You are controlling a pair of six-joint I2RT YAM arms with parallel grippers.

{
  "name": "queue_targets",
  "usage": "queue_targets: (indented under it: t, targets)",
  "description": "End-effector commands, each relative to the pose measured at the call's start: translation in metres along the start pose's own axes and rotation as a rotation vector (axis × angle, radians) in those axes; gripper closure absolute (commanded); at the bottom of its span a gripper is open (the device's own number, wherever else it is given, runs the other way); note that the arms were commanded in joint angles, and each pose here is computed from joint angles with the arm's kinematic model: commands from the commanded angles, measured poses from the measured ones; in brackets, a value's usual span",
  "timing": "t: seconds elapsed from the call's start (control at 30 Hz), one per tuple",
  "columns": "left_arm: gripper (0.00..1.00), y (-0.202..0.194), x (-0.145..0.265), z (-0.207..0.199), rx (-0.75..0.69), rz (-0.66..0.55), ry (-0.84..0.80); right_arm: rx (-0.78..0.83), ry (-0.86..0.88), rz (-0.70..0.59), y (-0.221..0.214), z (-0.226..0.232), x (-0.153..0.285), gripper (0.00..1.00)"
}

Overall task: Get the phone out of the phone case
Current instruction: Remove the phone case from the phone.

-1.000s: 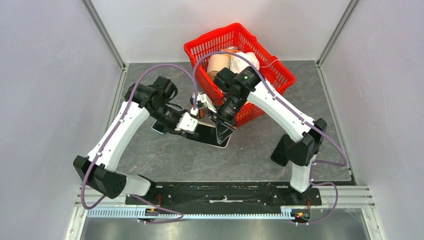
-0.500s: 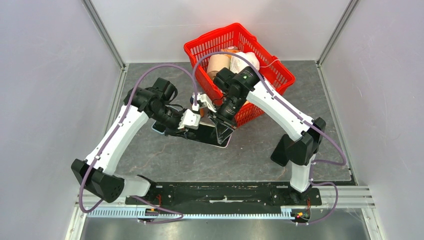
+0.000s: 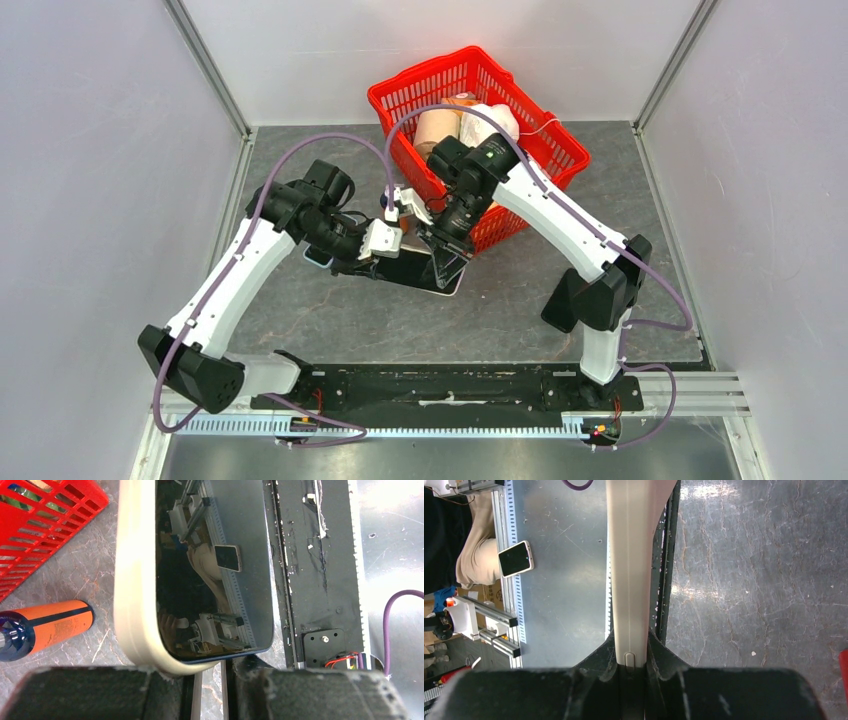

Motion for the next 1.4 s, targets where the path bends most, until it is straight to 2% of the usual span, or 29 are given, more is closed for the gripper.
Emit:
queue_targets:
  t: [0.0,0.1,0.3,0.5,0.6,0.63,0.73,0.87,1.37]
  targets:
    - [0.94,0.067,-0.003,0.053,-0.256,-0.374,0.103,0.18,0.289,-0.02,0.015,0.057,-0.041,1.0]
    - [0.86,0.063,0.001,0.048,-0.262,-0.349,0.103,0.181,0.269,-0.012,0.013,0.055,-0.041,1.0]
    - [0.6,0.056,0.012,0.033,-0.247,-0.311,0.104,0.178,0.174,-0.019,0.013,0.046,-0.032,1.0]
    - [0.44,0.047,0.018,0.018,-0.209,-0.275,0.111,0.153,0.068,-0.05,0.013,0.034,-0.016,1.0]
    - [0.24,0.044,0.019,0.011,-0.177,-0.272,0.108,0.136,0.022,-0.057,0.012,0.028,-0.012,1.0]
    - [0.2,0.044,0.019,0.01,-0.166,-0.27,0.107,0.134,0.007,-0.058,0.012,0.026,-0.01,1.0]
    - [0.15,0.041,0.022,0.001,-0.147,-0.263,0.102,0.123,-0.031,-0.062,0.01,0.021,-0.006,1.0]
    - [0.13,0.037,0.024,-0.01,-0.128,-0.237,0.094,0.111,-0.073,-0.068,0.009,0.015,-0.001,1.0]
    - [0.12,0.028,0.038,-0.047,-0.127,-0.164,0.062,0.066,-0.193,-0.067,0.002,-0.01,0.015,1.0]
Point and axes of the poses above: each gripper's point midway between its finger pads, its own x axis back along the fingers, its own z axis along the line the jaws close on, y = z × x, the point moved 7 cm from there along x, back along the fingers, and after that the axes turned 2 degrees about -x, right-handed, at the moved point
